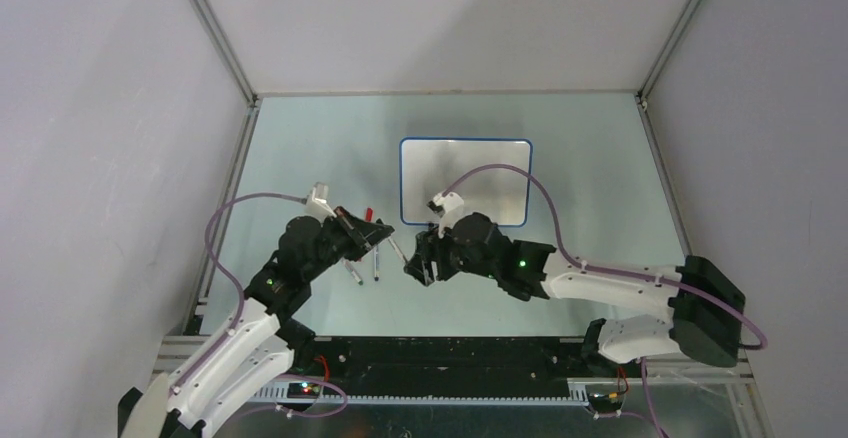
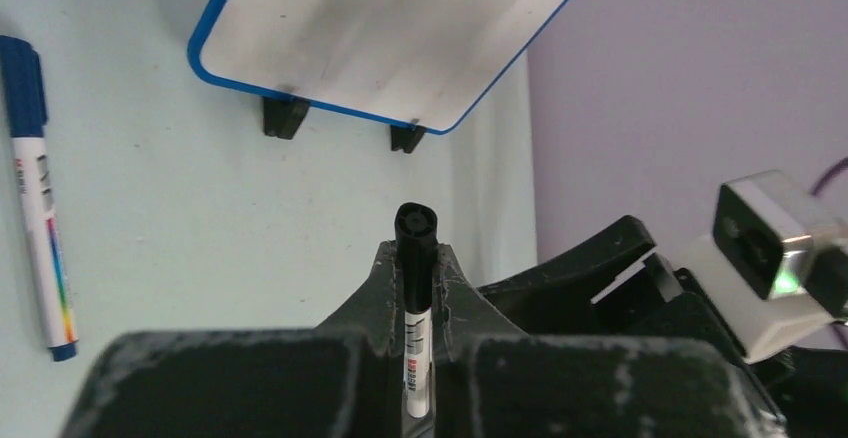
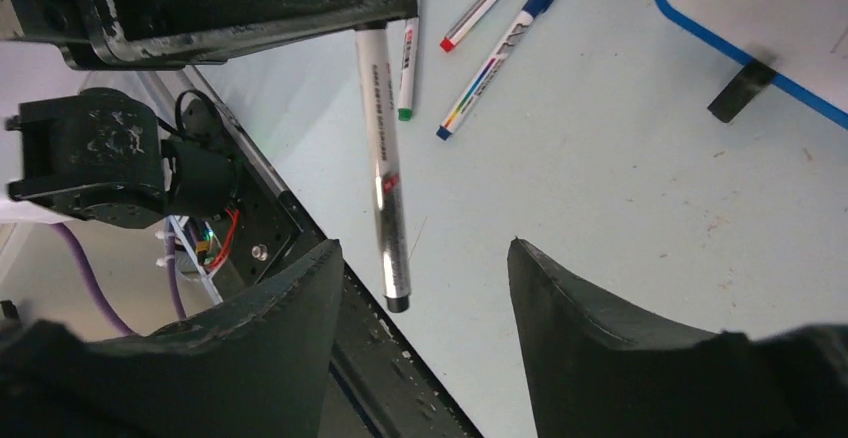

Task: Write a sentence on the whiteboard
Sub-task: Pass from the right arm to the left, then open the pen cap from the whiteboard marker.

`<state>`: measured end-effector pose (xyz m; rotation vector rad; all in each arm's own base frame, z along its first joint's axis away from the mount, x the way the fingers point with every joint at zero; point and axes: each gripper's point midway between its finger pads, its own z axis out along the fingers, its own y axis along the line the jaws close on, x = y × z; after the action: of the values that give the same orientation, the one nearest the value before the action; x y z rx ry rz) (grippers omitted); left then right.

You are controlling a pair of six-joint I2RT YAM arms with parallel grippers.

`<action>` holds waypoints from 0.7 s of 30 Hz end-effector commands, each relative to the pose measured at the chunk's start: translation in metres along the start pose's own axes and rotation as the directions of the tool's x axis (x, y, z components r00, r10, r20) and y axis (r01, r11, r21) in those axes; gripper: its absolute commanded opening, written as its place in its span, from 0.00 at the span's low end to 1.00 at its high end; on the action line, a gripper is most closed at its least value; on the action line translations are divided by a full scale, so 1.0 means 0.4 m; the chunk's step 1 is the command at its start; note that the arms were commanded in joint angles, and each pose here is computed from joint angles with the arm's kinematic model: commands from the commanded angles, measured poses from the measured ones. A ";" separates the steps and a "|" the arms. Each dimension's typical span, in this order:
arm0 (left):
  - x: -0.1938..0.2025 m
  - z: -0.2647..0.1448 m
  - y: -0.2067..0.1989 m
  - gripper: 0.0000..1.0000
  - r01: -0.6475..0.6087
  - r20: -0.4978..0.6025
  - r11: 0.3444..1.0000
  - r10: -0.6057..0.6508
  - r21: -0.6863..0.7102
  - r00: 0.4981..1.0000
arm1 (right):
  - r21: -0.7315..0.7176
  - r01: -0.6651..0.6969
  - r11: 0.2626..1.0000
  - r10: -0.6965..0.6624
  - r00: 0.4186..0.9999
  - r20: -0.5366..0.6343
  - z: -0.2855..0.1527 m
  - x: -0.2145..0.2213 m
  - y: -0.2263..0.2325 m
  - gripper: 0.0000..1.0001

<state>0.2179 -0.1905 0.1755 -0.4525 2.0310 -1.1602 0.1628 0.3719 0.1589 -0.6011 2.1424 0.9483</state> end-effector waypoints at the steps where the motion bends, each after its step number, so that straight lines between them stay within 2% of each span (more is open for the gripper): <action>1: -0.033 -0.015 -0.060 0.00 0.128 0.054 0.987 -0.134 0.095 0.990 | -0.078 -0.073 0.994 0.090 0.966 0.242 -0.041 -0.116 0.028 0.66; 8: -0.074 -0.037 -0.140 0.00 0.364 0.058 0.889 -0.394 0.278 0.917 | -0.173 -0.116 0.978 0.183 0.873 0.453 -0.069 -0.203 0.081 0.64; 11: -0.088 -0.046 -0.154 0.00 0.391 0.066 0.872 -0.426 0.295 0.902 | -0.194 -0.077 0.978 0.170 0.831 0.529 -0.081 -0.235 0.117 0.64; 14: -0.100 -0.057 -0.168 0.00 0.405 0.073 0.859 -0.447 0.314 0.892 | -0.193 -0.098 0.976 0.193 0.798 0.571 -0.078 -0.256 0.115 0.65; 18: -0.106 -0.063 -0.181 0.00 0.416 0.068 0.850 -0.460 0.323 0.886 | -0.216 -0.120 0.969 0.227 0.775 0.589 -0.075 -0.268 0.122 0.63; 21: -0.108 -0.064 -0.184 0.00 0.424 0.065 0.843 -0.468 0.332 0.881 | -0.227 -0.131 0.965 0.245 0.762 0.600 -0.072 -0.275 0.125 0.58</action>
<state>0.2222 -0.1899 0.2350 -0.8533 1.7090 -1.5737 0.1815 0.3952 0.2517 -0.2080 1.6398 1.2037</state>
